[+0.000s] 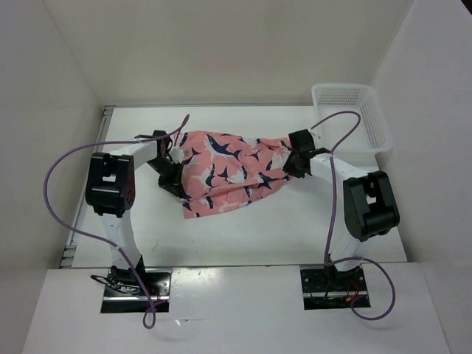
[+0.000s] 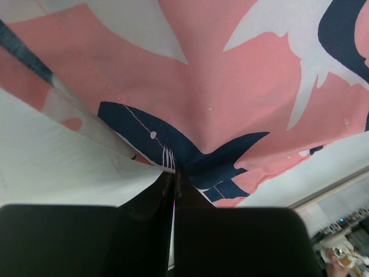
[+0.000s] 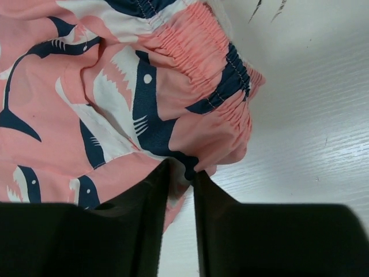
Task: Fold and stack the shorts
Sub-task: Fold the shorts
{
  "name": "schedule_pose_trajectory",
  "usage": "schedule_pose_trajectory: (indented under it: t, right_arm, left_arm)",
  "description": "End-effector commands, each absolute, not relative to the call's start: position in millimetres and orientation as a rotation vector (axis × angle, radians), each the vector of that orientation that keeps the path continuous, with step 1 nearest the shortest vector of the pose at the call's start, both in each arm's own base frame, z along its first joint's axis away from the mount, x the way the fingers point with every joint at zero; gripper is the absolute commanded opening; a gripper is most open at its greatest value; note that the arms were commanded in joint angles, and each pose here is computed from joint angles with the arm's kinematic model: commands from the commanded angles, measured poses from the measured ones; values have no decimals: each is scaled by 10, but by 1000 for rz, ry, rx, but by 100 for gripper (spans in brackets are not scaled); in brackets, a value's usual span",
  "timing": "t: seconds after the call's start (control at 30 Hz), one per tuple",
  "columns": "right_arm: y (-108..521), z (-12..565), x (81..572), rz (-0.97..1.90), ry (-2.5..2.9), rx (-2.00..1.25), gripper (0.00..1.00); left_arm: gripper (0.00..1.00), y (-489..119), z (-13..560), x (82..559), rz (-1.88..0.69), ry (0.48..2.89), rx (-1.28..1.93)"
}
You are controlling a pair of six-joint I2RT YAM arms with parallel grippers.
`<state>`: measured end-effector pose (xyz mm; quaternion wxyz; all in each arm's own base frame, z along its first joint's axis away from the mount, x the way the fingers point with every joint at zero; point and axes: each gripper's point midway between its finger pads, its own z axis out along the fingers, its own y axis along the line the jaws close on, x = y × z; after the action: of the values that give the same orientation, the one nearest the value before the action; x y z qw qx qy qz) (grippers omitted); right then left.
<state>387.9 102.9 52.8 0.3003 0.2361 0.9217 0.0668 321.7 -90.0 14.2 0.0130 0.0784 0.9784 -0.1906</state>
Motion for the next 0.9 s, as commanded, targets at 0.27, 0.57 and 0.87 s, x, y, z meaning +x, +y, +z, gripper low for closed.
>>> schedule_pose_trajectory:
  t: [0.27, 0.57, 0.87]
  right_arm:
    - [832, 909, 3983, 85, 2347, 634, 12]
    - [608, 1102, 3837, 47, 2291, 680, 4]
    - [496, 733, 3857, 108, 2348, 778, 0]
  left_arm:
    - [0, -929, 1257, 3211, -677, 2913, 240]
    - [0, -1131, 1133, 2213, -648, 3238, 400]
    - [2, -1547, 822, 1831, -659, 3301, 717]
